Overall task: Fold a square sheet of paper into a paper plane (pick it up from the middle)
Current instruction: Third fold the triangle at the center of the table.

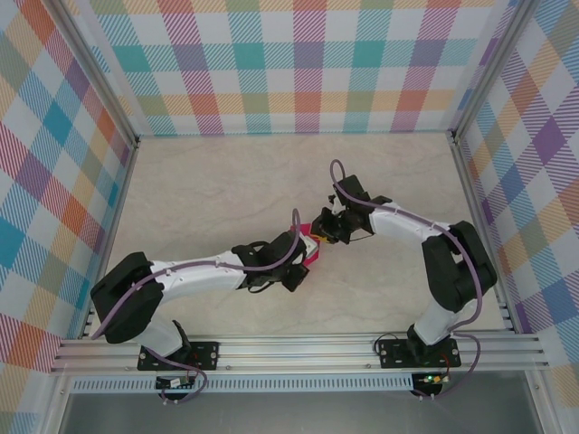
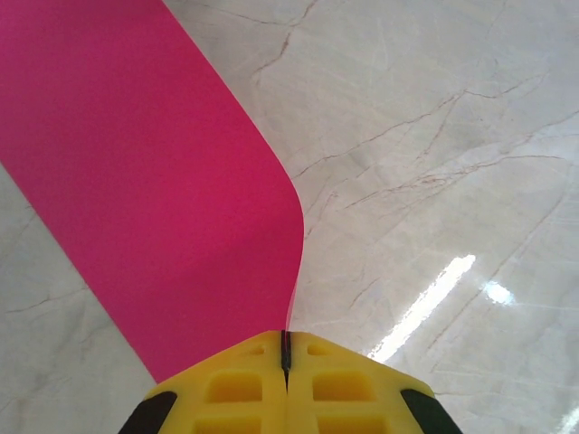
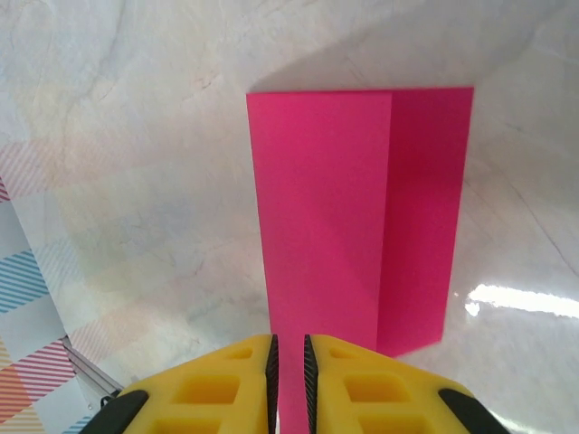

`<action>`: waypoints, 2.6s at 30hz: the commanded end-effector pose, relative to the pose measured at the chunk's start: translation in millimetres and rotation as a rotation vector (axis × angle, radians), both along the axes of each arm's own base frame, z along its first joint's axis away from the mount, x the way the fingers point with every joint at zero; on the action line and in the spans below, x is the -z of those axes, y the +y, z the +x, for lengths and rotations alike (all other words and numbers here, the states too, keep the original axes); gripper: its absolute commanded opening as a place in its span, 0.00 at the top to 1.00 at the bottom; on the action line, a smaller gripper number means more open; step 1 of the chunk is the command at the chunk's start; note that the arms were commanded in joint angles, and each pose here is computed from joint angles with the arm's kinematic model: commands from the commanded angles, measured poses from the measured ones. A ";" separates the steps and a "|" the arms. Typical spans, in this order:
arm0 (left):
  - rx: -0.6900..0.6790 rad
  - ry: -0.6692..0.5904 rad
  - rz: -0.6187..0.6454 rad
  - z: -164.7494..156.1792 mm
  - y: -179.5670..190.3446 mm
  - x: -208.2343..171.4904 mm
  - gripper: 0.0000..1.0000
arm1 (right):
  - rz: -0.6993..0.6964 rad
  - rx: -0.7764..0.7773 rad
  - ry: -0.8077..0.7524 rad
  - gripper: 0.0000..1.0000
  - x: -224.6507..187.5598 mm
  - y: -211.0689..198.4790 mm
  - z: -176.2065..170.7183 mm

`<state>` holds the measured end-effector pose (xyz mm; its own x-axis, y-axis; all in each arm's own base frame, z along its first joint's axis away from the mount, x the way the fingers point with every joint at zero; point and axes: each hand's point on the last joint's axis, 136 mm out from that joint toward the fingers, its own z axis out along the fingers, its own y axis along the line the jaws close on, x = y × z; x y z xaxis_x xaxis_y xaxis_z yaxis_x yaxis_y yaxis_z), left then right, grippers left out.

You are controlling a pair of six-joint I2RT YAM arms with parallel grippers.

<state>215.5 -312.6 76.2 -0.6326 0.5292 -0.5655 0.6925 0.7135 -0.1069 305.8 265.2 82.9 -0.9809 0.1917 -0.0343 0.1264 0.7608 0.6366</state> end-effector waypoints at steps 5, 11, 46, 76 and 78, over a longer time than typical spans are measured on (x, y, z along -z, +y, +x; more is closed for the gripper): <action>0.049 0.112 -0.078 -6.5 -1.9 -4.6 1.00 | -0.051 -0.125 0.078 0.84 24.2 13.2 5.4; 0.046 0.172 -0.102 -1.3 0.9 -2.1 1.00 | -0.138 -0.150 0.140 0.85 56.6 9.8 7.1; -0.017 0.338 -0.081 47.4 18.0 31.4 1.00 | -0.193 -0.209 0.150 0.86 76.2 1.2 -0.6; -0.073 0.323 -0.019 60.5 32.7 49.7 1.00 | -0.191 -0.205 0.165 0.84 79.3 0.7 -3.2; -0.075 0.322 -0.022 60.8 32.5 48.8 1.00 | -0.192 -0.205 0.166 0.84 79.7 0.9 -3.3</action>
<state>266.3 -285.4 27.5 -0.8142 0.4702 -0.3407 0.5736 0.7425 -0.3460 316.9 272.9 17.9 -0.9986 0.0040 0.0533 0.0306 0.8603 0.5089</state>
